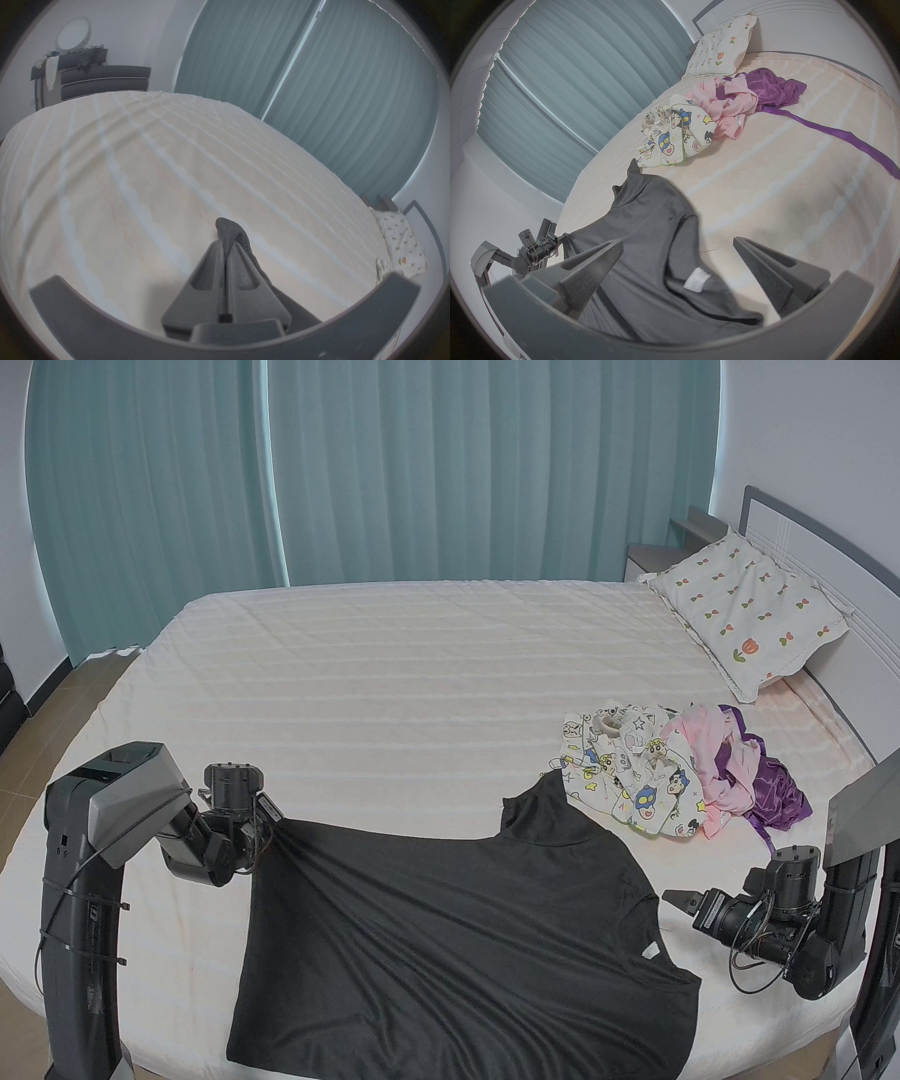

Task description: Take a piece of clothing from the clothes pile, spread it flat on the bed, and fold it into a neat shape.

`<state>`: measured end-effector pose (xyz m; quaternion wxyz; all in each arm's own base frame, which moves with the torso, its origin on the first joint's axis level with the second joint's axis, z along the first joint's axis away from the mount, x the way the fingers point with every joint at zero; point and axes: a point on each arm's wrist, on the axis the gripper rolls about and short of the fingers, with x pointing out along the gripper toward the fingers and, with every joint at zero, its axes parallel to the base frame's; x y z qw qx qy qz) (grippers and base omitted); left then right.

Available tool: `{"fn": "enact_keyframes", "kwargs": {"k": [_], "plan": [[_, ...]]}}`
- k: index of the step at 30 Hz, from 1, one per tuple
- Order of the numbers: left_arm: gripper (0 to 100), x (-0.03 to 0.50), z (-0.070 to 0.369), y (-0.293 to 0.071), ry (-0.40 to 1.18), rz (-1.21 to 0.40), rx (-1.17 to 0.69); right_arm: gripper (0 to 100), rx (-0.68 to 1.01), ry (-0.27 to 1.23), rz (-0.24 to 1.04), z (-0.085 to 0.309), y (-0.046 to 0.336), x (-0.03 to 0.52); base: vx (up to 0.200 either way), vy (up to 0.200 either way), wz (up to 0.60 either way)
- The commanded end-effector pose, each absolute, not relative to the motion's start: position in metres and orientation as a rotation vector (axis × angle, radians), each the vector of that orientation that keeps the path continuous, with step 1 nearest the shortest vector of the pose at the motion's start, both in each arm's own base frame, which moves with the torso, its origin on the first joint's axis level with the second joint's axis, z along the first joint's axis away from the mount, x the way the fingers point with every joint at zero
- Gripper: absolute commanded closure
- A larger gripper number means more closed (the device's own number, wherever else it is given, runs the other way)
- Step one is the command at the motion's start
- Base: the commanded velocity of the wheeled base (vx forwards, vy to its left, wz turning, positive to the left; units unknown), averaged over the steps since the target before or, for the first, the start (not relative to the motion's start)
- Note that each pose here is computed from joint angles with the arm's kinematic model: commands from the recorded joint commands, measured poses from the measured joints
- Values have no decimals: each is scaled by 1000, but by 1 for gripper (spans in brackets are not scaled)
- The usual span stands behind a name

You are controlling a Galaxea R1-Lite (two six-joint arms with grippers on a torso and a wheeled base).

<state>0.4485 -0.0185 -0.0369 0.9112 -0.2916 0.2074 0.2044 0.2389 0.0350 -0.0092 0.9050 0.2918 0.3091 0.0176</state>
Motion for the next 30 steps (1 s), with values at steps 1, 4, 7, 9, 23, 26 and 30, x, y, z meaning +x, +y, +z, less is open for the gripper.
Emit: {"fn": "enact_keyframes", "kwargs": {"k": [1,4,7,9,23,26,30], "plan": [[100,450,-22,-4,381,442,-619,0,604,625,42,-8,35,240,0,0,0],[100,450,-29,1,396,448,-621,0,605,621,43,-8,35,241,0,0,0],[100,448,-35,0,415,446,-618,0,610,592,53,-4,36,246,0,0,0],[100,448,-36,-1,423,438,-620,0,616,545,71,0,38,256,0,0,0],[0,434,-20,-9,448,350,-760,0,599,481,165,7,82,387,0,0,0],[0,421,-12,-11,502,277,-870,0,575,515,199,-8,112,418,0,0,0],[0,413,-7,-12,544,222,-915,0,539,536,197,-24,131,436,0,0,0]]}}
